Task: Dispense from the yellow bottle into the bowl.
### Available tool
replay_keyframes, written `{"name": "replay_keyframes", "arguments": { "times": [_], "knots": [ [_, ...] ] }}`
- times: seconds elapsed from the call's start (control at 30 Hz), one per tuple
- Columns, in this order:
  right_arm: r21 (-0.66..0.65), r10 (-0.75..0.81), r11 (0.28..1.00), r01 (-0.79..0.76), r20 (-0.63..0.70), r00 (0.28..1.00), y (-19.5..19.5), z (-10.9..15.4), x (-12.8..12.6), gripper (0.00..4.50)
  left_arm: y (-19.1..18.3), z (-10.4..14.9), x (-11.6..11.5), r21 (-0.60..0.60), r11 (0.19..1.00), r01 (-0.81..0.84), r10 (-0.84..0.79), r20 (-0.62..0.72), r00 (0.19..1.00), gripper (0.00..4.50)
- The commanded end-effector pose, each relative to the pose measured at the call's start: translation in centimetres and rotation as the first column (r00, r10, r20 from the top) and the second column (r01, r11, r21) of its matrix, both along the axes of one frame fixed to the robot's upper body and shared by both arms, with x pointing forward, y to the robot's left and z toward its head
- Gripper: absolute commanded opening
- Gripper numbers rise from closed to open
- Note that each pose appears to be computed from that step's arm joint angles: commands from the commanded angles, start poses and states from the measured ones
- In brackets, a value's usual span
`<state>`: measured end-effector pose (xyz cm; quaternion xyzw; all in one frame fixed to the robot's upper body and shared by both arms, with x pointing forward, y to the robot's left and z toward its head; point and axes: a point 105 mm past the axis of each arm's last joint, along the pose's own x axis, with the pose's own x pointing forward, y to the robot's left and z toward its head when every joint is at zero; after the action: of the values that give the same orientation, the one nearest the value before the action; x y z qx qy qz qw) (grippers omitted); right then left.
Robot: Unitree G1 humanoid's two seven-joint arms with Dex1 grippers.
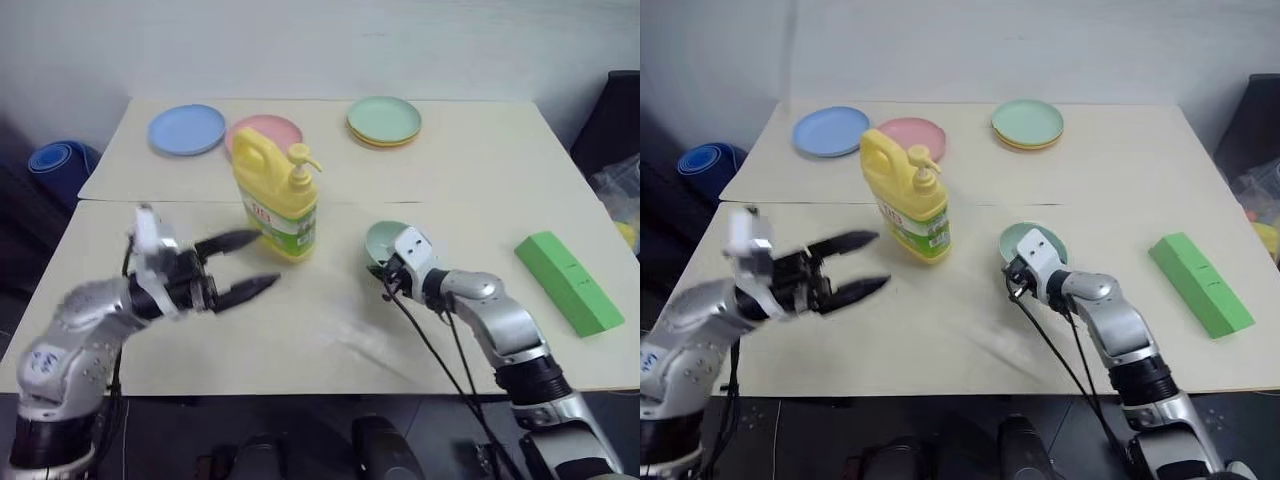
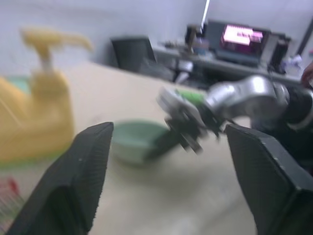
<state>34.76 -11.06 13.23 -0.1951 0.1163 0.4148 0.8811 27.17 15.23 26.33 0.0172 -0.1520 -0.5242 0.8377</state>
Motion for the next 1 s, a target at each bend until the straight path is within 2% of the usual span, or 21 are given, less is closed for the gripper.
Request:
{"name": "replay_keyframes", "arguments": {
  "times": [0.03,0.3,0.4,0.53,0.73,1.0],
  "knots": [
    [-0.040,0.149,0.989,-0.145,0.146,0.978,2.2,6.1,-1.1,0.00,0.0,1.9,2.1,0.058,0.996,-0.066,0.063,0.061,0.996,2.50],
    [-0.135,0.272,0.959,-0.249,0.197,0.942,5.5,10.7,-3.0,0.00,-2.7,5.4,7.2,0.011,0.991,-0.133,0.129,0.182,0.975,0.09],
    [-0.149,0.298,0.951,-0.272,0.196,0.934,6.3,11.4,-3.4,0.00,-3.5,5.5,8.3,0.031,0.987,-0.155,0.146,0.211,0.967,0.02],
    [-0.151,0.296,0.951,-0.270,0.195,0.935,6.6,11.6,-3.3,0.00,-3.9,5.3,8.6,0.039,0.988,-0.147,0.135,0.214,0.967,0.02],
    [-0.141,0.364,0.928,-0.344,0.158,0.918,8.3,12.8,-4.4,0.00,-6.4,3.8,10.5,0.160,0.969,-0.189,0.165,0.152,0.975,0.02],
    [-0.159,0.389,0.917,-0.365,0.153,0.909,8.9,13.2,-4.9,0.00,-6.1,-0.4,11.3,0.295,0.930,-0.220,0.216,0.045,0.975,0.02]
  ]
}}
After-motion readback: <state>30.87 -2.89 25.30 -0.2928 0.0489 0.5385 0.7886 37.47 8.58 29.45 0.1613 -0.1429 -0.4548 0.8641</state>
